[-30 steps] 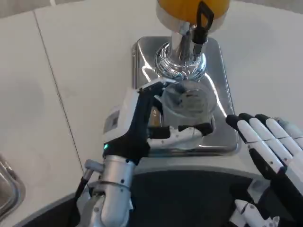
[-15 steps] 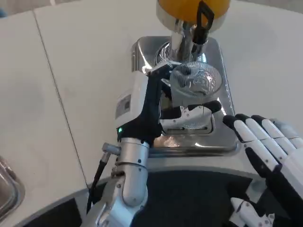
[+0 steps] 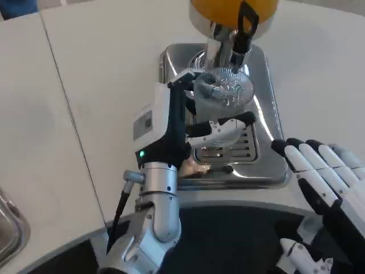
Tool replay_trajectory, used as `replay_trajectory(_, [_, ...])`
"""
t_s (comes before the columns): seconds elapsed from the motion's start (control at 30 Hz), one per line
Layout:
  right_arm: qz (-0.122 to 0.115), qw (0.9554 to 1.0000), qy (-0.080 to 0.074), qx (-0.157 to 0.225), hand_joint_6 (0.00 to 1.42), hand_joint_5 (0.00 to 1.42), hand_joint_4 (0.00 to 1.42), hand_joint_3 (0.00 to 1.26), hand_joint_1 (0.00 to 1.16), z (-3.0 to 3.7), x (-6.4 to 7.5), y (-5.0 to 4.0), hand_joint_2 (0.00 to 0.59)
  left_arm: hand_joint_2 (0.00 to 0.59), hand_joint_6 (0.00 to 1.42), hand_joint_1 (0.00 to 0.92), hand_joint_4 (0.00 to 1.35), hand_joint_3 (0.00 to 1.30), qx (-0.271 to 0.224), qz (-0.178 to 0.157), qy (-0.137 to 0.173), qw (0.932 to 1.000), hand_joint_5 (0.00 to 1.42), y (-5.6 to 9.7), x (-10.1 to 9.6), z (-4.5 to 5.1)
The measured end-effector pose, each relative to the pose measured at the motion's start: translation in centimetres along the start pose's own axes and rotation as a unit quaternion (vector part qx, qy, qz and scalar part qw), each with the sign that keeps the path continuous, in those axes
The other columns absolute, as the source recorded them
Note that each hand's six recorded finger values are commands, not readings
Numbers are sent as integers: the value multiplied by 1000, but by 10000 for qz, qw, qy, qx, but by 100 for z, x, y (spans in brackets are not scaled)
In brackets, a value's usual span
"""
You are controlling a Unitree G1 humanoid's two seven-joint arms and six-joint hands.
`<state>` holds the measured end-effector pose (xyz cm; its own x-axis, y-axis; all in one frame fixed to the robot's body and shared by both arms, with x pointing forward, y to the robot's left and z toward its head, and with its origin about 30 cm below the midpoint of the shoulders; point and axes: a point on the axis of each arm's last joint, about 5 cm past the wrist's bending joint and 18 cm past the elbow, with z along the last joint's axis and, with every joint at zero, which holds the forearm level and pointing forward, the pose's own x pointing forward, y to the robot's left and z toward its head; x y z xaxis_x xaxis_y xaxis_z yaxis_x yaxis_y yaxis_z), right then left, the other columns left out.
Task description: Grasp the cup under the faucet to collect the drink, then remove the cup.
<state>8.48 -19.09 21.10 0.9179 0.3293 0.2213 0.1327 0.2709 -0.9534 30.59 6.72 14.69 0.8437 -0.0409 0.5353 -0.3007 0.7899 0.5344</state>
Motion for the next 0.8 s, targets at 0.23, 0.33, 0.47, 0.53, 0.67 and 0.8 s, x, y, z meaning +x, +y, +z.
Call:
replay_trajectory(0.23, [25, 10000, 68, 14, 1, 0, 0, 0, 157, -6, 6, -9, 538, 0, 1424, 702, 1068, 1158, -34, -6, 1, 10000, 1338, -105, -142, 16])
replay_trajectory(0.33, [38, 10000, 83, 15, 1, 0, 0, 0, 157, -8, 15, -16, 538, 0, 1424, 707, 1056, 1150, 19, -18, -45, 10000, 1328, -135, -170, 29])
replay_trajectory(0.47, [56, 9999, 96, 15, 1, 0, 0, 0, 157, -9, 15, -19, 538, 0, 1424, 708, 1056, 1143, 41, 40, -6, 10000, 1325, -139, -170, 30])
replay_trajectory(0.53, [59, 9999, 88, 10, 1, 0, 0, 0, 157, -5, 13, -22, 538, 0, 1424, 709, 1056, 1141, 55, 78, 10, 10000, 1324, -138, -170, 28])
replay_trajectory(0.67, [57, 9999, 85, 9, 1, 0, 0, 0, 157, -3, 14, -23, 538, 0, 1424, 698, 1076, 1005, 140, 143, 12, 9998, 1311, -150, -172, 33])
replay_trajectory(0.8, [46, 9999, 108, 20, 1, 0, 0, 0, 157, -3, 14, -24, 538, 4, 1334, 646, 781, 680, 140, 143, 20, 9998, 1094, -158, -169, 41])
